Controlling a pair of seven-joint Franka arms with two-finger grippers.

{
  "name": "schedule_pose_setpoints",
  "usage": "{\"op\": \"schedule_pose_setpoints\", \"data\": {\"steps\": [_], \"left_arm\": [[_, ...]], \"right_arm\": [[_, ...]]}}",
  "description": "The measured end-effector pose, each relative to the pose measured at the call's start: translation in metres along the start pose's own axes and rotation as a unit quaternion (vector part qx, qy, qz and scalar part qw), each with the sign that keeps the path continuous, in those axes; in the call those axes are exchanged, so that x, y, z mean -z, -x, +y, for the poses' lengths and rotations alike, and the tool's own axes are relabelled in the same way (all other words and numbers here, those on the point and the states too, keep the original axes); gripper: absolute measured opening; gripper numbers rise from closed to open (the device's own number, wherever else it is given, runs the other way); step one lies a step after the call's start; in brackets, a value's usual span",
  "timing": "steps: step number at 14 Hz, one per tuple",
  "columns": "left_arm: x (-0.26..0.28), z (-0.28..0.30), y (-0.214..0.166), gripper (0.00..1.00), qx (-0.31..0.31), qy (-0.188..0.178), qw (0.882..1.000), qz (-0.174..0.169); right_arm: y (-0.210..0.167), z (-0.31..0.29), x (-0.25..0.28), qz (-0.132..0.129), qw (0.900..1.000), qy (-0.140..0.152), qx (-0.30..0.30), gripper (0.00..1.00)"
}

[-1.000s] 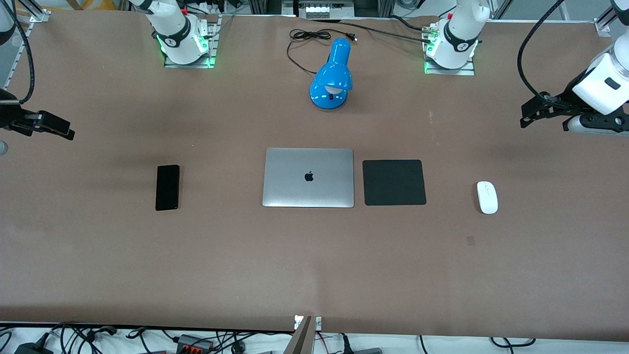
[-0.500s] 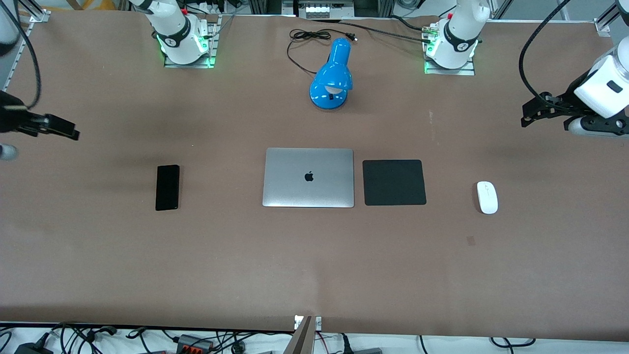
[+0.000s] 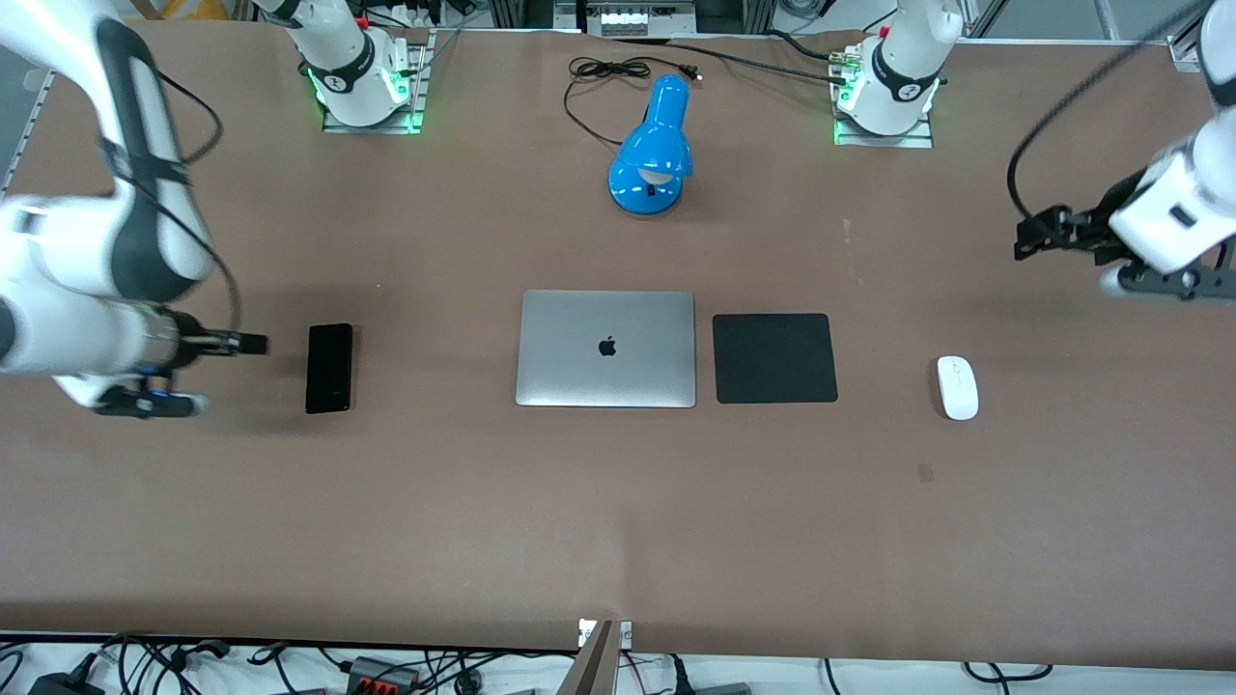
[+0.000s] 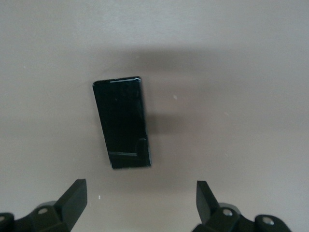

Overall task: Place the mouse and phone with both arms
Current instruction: 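Reach the right gripper to the black phone while the left gripper reaches the mouse, then grasp the phone with the right gripper while the left gripper grasps the mouse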

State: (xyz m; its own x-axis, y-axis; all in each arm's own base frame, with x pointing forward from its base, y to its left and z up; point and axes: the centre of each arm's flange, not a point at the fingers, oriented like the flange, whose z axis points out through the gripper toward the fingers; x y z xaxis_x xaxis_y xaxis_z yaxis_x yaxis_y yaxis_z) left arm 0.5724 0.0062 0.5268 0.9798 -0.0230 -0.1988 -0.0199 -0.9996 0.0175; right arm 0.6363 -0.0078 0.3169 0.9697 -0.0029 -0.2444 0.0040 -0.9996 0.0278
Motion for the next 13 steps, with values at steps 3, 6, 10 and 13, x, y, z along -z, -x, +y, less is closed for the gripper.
{"op": "schedule_pose_setpoints", "data": {"steps": [3, 6, 10, 13], "left_arm": [[-0.078, -0.022, -0.045, 1.00, 0.016, 0.004, 0.999, -0.050], [-0.142, -0.036, -0.086, 1.00, 0.024, -0.002, 0.999, -0.025], [-0.211, -0.050, -0.103, 1.00, 0.014, -0.008, 0.999, 0.043], [-0.257, -0.053, -0.098, 1.00, 0.009, -0.012, 0.997, 0.082]], "right_arm": [[0.007, -0.014, -0.044, 0.020, 1.000, 0.002, 0.017, 1.00], [0.019, -0.021, -0.081, 0.041, 0.999, 0.003, 0.036, 1.00], [0.034, -0.022, -0.119, 0.063, 0.997, 0.004, 0.044, 1.00], [0.037, -0.022, -0.124, 0.063, 0.997, 0.004, 0.047, 1.00]]}}
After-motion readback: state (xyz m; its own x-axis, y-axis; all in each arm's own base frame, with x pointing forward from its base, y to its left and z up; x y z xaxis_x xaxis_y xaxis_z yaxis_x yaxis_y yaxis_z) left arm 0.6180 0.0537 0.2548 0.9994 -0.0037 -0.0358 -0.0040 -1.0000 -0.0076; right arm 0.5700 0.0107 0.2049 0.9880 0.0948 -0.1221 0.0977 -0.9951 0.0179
